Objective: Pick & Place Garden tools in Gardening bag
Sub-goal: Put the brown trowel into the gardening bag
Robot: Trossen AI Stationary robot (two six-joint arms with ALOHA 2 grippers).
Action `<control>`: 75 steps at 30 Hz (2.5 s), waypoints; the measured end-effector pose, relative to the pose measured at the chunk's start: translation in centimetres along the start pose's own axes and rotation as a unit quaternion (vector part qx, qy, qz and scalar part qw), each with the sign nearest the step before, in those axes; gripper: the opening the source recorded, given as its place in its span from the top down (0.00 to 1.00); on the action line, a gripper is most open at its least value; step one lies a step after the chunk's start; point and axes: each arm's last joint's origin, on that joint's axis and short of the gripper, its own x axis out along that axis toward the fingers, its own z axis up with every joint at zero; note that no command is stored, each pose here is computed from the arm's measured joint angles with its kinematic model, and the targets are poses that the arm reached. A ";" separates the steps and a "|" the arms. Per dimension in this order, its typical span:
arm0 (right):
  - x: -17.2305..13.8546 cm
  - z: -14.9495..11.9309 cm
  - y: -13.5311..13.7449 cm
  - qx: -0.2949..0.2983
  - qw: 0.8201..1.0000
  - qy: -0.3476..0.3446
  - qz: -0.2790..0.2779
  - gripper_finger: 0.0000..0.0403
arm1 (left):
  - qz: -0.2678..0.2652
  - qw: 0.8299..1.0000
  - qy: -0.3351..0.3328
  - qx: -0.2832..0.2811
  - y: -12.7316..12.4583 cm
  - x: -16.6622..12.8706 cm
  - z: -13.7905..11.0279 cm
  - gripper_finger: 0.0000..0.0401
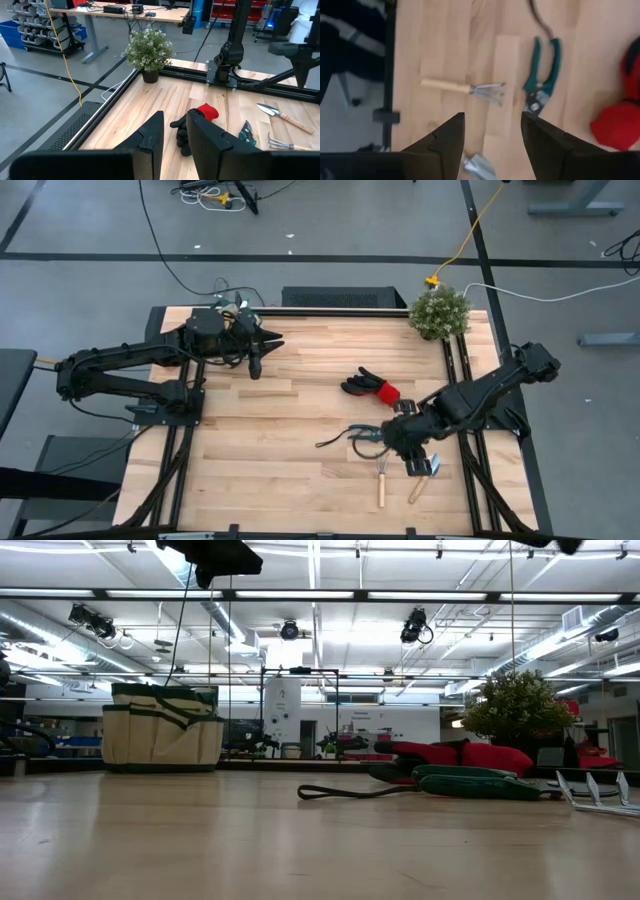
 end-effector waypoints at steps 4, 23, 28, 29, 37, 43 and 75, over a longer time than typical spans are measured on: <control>0.5 -0.4 1.1 -0.033 0.999 0.017 0.001 0.51 | 0.000 1.000 0.000 0.000 0.0 0.0 0.0 0.78; 3.3 -2.9 6.5 -0.217 0.972 0.088 0.004 0.51 | -0.001 1.000 0.000 0.000 0.0 0.0 0.0 0.78; 4.2 -3.8 8.0 -0.266 0.959 0.102 0.002 0.51 | -0.014 1.000 0.000 0.000 -0.1 0.0 0.0 0.78; 4.4 -4.1 8.2 -0.272 0.957 0.104 -0.004 0.51 | -0.015 1.000 0.000 0.000 -0.1 0.0 0.0 0.78; 7.0 -6.6 9.0 -0.272 0.955 0.121 -0.004 0.51 | -0.030 1.000 0.001 0.004 -0.8 -0.1 0.0 0.78; 9.9 -8.0 9.1 -0.300 0.948 0.102 0.015 0.51 | -0.041 0.999 0.001 0.007 -1.3 -0.1 -0.1 0.78; 17.1 -12.8 5.4 -0.328 0.938 0.110 0.020 0.59 | -0.041 0.999 0.001 0.007 -1.3 -0.1 -0.1 0.78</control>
